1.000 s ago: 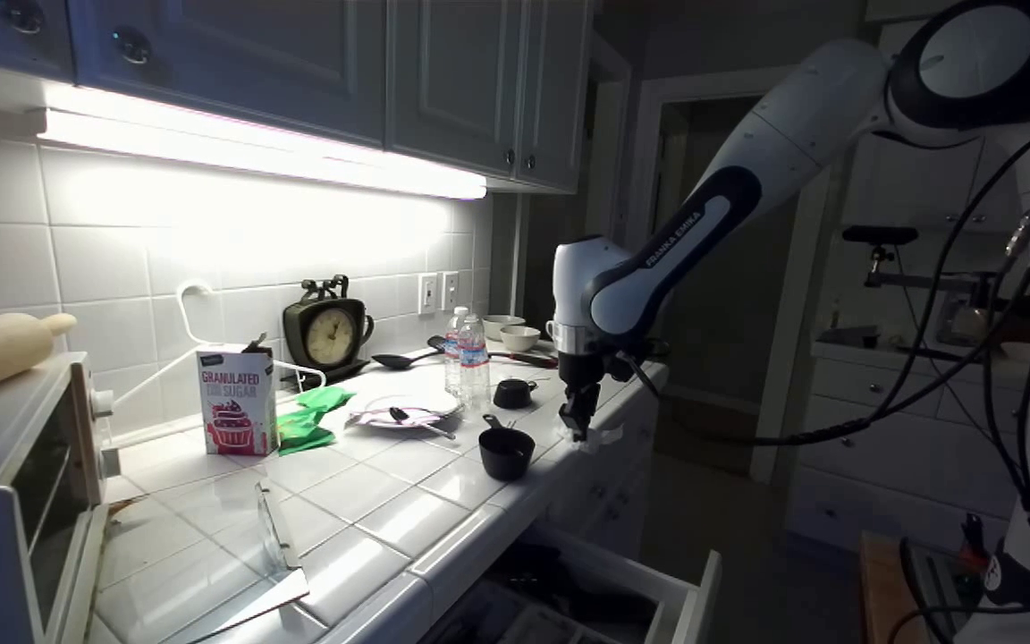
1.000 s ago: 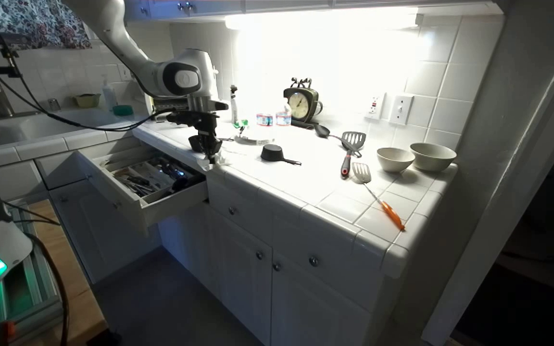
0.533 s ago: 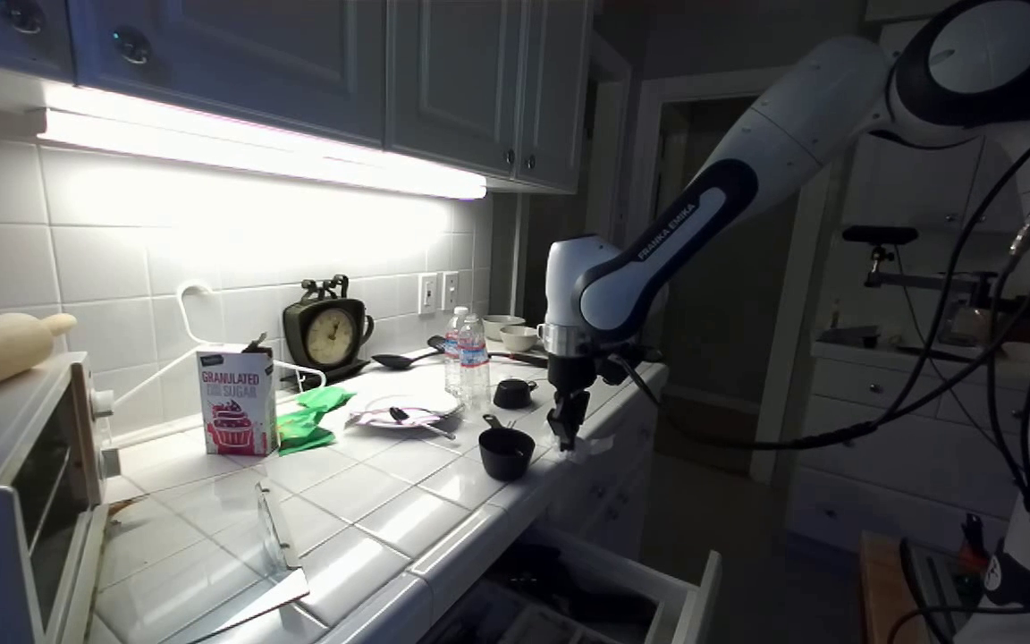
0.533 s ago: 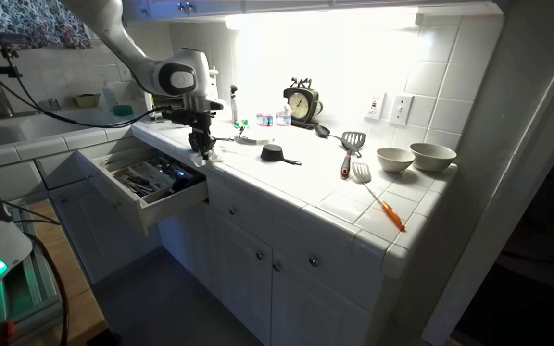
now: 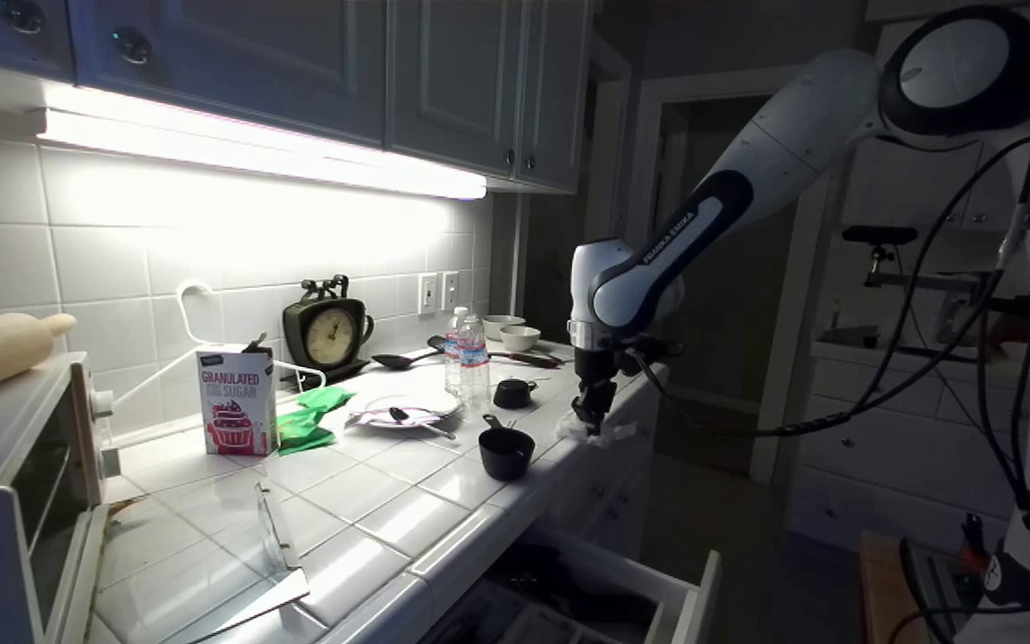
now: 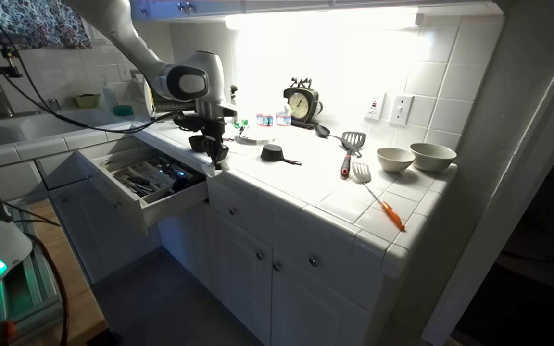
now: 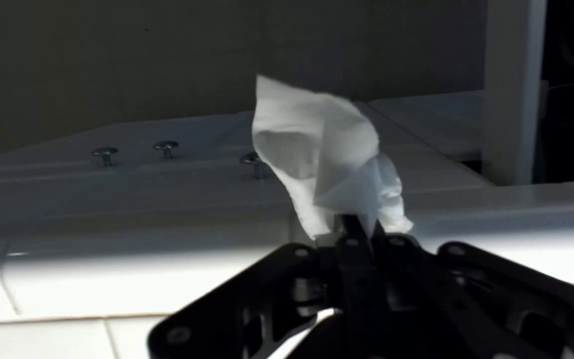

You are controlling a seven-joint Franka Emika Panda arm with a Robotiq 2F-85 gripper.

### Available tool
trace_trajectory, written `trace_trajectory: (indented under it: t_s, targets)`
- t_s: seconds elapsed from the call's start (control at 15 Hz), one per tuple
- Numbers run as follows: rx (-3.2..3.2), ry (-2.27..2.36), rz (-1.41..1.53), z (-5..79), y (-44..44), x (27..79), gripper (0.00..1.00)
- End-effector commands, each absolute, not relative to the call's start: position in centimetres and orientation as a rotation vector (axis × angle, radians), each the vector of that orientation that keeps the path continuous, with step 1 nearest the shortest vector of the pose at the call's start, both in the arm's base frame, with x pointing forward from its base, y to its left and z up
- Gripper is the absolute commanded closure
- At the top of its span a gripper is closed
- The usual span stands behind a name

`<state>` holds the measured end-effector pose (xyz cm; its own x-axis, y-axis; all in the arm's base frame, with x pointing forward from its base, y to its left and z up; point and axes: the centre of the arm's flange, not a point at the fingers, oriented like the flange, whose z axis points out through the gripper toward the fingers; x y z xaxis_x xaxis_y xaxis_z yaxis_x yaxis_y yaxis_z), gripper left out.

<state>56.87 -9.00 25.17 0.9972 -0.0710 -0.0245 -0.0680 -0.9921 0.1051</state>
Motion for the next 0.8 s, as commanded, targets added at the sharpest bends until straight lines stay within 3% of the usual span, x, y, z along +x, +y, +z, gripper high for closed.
trace_trajectory:
  t_s: [0.0,0.73]
  targets:
    - [3.004,-0.274,-0.057,24.2,-14.1,57.3,0.99]
    - [3.025,-0.578,0.129,24.2,-17.5,59.1,0.99]
